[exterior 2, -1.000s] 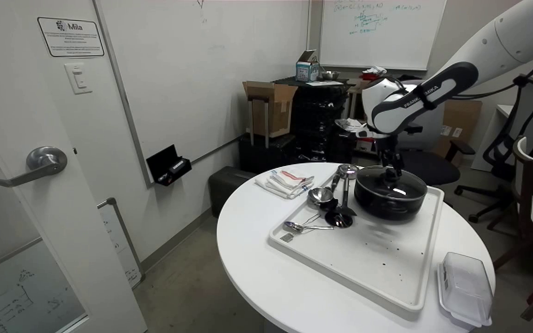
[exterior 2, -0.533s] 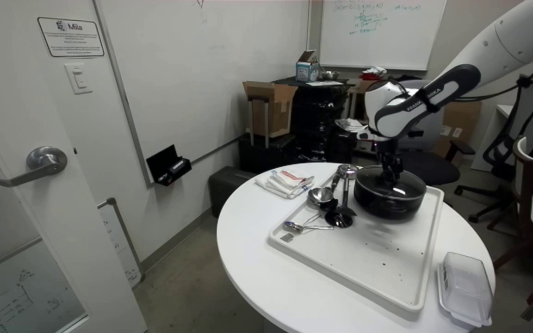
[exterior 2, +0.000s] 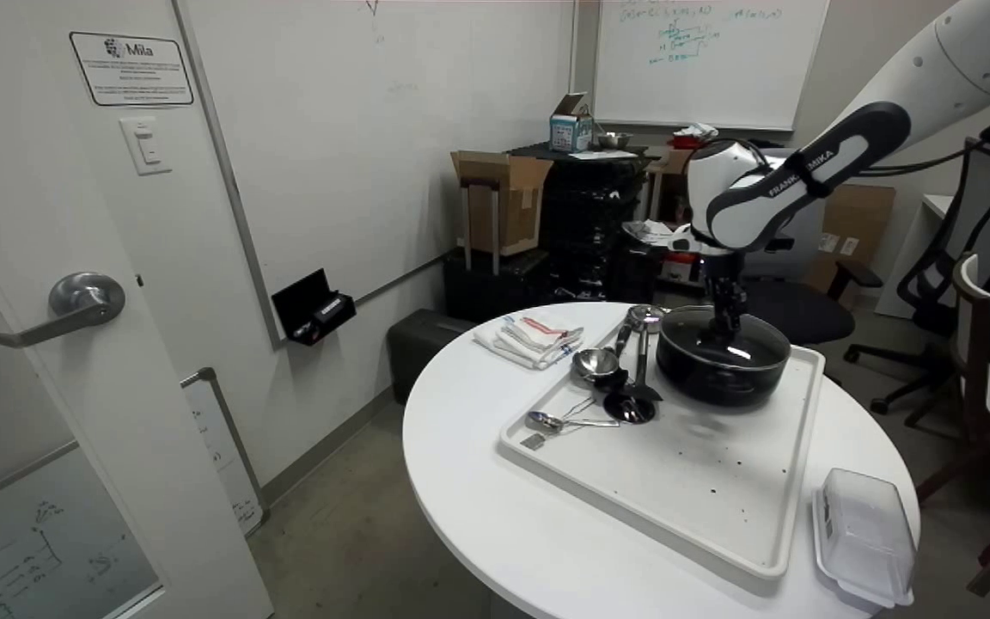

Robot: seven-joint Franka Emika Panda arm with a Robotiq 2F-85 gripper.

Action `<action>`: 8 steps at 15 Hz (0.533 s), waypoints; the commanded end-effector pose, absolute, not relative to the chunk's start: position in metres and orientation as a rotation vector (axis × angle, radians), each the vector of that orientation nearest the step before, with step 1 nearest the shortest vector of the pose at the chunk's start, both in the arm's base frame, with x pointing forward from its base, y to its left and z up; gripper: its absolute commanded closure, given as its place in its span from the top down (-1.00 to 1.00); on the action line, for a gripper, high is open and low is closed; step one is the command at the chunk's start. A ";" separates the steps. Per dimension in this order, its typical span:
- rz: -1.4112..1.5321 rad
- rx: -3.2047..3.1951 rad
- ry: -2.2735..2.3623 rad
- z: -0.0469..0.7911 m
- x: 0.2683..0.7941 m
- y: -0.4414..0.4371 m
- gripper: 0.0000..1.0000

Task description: Uncover the pot

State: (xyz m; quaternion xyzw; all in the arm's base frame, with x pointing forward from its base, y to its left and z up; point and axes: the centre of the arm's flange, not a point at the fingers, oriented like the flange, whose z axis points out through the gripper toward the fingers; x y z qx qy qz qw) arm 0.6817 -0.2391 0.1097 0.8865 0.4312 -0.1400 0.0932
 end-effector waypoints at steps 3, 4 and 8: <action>-0.305 2.634 1.300 0.130 0.642 -0.237 -0.50; -0.284 2.634 1.295 0.133 0.637 -0.239 -0.50; -0.232 2.655 1.270 0.147 0.628 -0.252 -0.50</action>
